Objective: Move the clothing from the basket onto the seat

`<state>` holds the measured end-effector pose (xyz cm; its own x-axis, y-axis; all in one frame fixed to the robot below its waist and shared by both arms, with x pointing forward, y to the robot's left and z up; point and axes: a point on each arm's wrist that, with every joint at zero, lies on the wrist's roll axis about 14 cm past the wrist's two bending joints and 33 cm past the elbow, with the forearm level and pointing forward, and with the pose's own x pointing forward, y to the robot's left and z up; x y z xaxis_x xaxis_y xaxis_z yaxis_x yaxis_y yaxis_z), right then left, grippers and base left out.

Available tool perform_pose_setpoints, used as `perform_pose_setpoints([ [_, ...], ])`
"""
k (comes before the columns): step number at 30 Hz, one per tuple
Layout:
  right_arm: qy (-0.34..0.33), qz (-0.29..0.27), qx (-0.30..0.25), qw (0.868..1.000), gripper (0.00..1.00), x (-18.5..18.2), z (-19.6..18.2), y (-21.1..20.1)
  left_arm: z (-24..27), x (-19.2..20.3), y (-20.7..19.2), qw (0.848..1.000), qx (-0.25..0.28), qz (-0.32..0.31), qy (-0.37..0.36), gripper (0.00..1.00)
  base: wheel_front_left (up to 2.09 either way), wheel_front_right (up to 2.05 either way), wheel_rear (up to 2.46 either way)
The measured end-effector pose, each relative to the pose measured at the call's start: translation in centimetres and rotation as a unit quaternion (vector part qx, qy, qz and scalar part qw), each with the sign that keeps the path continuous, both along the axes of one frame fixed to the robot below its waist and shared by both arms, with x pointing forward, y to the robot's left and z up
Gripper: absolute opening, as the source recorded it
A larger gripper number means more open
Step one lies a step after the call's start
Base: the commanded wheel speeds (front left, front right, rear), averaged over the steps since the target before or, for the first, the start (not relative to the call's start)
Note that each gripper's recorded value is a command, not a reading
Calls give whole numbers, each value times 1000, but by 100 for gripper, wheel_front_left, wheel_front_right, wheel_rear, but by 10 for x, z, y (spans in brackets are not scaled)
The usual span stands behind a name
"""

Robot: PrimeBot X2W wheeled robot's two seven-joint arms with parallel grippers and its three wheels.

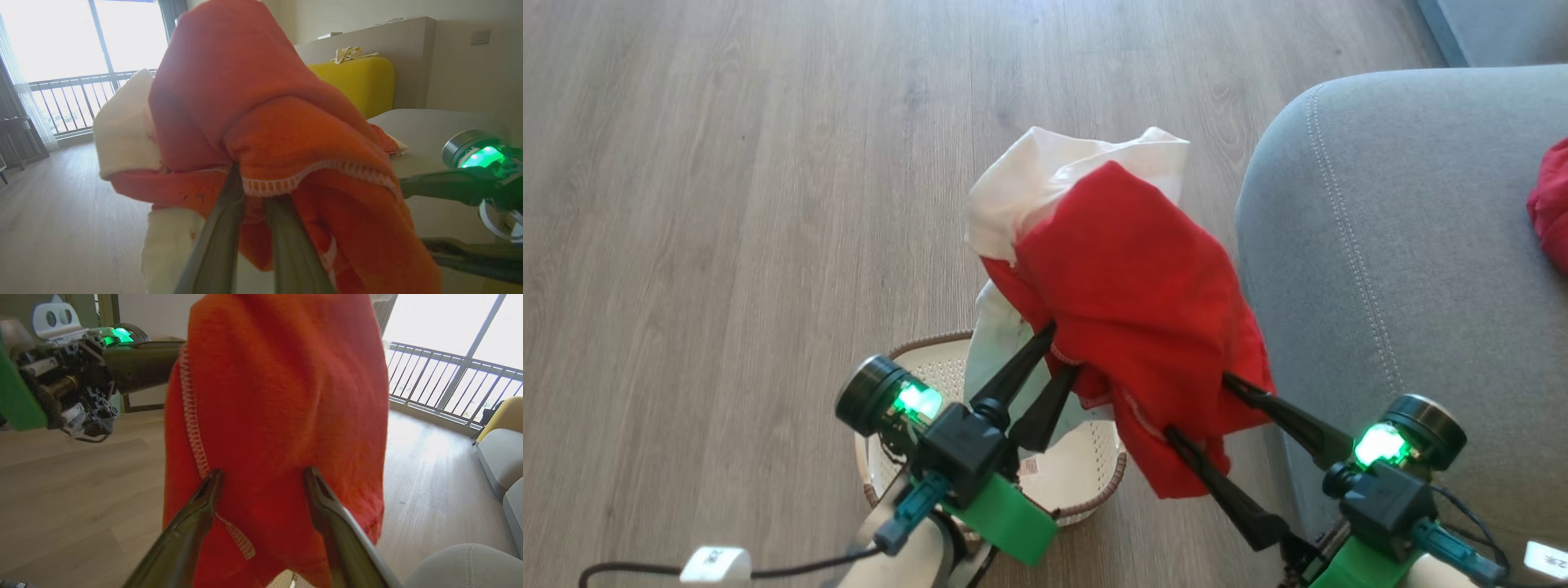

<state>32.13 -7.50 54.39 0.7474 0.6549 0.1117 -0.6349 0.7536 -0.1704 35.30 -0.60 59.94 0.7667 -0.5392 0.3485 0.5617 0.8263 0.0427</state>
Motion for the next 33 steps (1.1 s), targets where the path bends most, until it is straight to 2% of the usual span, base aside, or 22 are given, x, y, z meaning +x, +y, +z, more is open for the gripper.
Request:
perform_pose_setpoints([
  [7, 10, 11, -18, 1000, 100, 0, -13, 8, 4, -11, -13, 999, 10, -27, -14, 0, 0, 0, 0],
  [18, 0, 41, -20, 999, 100, 6, -10, 28, 0, -13, -23, 999, 17, -48, -11, 0, 0, 0, 0],
  [33, -28, 35, -26, 999, 100, 21, -2, 34, -8, -17, -32, 997, 20, -72, 1, 0, 0, 0, 0],
])
